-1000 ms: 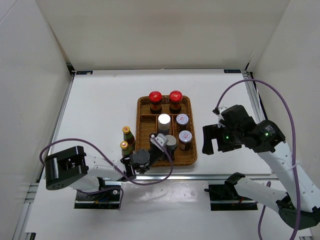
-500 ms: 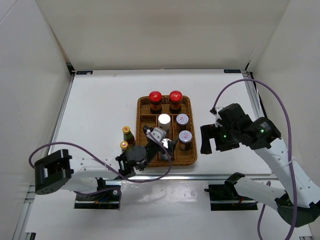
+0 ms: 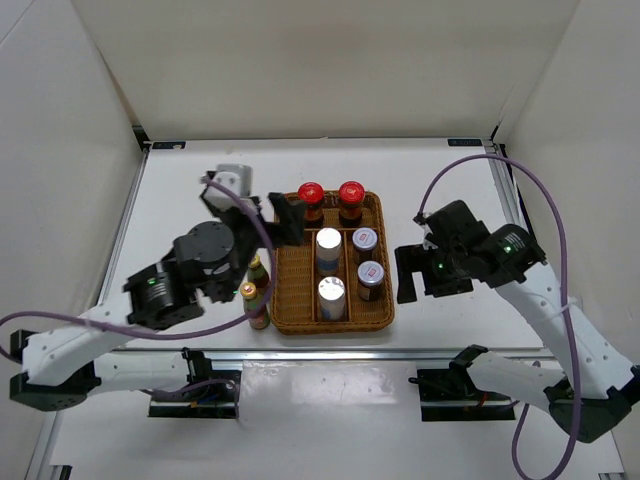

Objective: Organize the condiment bottles

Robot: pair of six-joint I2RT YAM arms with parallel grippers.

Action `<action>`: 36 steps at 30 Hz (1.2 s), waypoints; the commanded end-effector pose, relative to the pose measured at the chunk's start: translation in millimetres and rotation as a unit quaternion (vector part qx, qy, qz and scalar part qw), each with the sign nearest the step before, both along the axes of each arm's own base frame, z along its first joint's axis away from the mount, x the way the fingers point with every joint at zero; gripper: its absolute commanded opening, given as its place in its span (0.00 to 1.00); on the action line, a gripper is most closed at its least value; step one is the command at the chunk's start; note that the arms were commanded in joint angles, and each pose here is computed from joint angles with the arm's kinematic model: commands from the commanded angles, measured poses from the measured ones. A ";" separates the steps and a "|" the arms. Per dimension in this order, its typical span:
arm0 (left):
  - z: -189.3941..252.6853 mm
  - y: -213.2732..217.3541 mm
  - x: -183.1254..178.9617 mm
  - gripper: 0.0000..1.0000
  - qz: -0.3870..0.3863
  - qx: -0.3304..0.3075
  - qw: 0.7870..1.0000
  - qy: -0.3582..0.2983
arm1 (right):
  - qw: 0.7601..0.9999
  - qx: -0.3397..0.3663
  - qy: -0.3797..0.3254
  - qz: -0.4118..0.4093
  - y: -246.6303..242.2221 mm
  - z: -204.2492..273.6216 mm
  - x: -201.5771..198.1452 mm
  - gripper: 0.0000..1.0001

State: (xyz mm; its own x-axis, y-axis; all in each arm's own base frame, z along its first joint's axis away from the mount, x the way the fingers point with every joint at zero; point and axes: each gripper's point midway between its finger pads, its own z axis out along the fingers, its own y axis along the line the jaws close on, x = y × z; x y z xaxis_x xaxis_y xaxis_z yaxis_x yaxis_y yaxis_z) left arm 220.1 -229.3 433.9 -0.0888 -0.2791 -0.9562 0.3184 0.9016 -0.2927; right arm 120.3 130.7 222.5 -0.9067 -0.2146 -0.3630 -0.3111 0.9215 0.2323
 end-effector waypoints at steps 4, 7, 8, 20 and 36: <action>-105.4 82.0 -25.3 1.00 0.036 0.085 0.986 0.139 | 1.000 -0.011 0.020 0.018 14.7 -17.2 15.9 1.00; -138.2 91.0 -32.7 1.00 0.027 0.093 0.982 0.164 | 0.999 -0.018 0.024 0.026 21.4 -18.7 25.9 1.00; -146.4 91.2 -32.3 1.00 0.028 0.101 0.980 0.170 | 0.999 -0.021 0.028 0.027 24.1 -22.2 29.5 1.00; -228.1 90.4 -18.1 1.00 0.045 0.127 0.955 0.264 | 0.997 -0.030 0.028 0.068 47.8 -26.4 60.8 1.00; -270.8 82.6 43.4 0.48 0.049 0.159 0.932 0.323 | 0.995 -0.042 0.039 0.082 44.4 -38.7 61.4 1.00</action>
State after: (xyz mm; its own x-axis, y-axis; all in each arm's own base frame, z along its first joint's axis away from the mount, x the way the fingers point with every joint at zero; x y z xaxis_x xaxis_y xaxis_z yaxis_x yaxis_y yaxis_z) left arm 249.2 -135.5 148.2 -0.6802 -0.0306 -0.7324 0.0418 0.9959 -0.0804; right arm 178.9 175.4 183.2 -0.8893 -0.3796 -0.2550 -0.4306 0.8830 0.1871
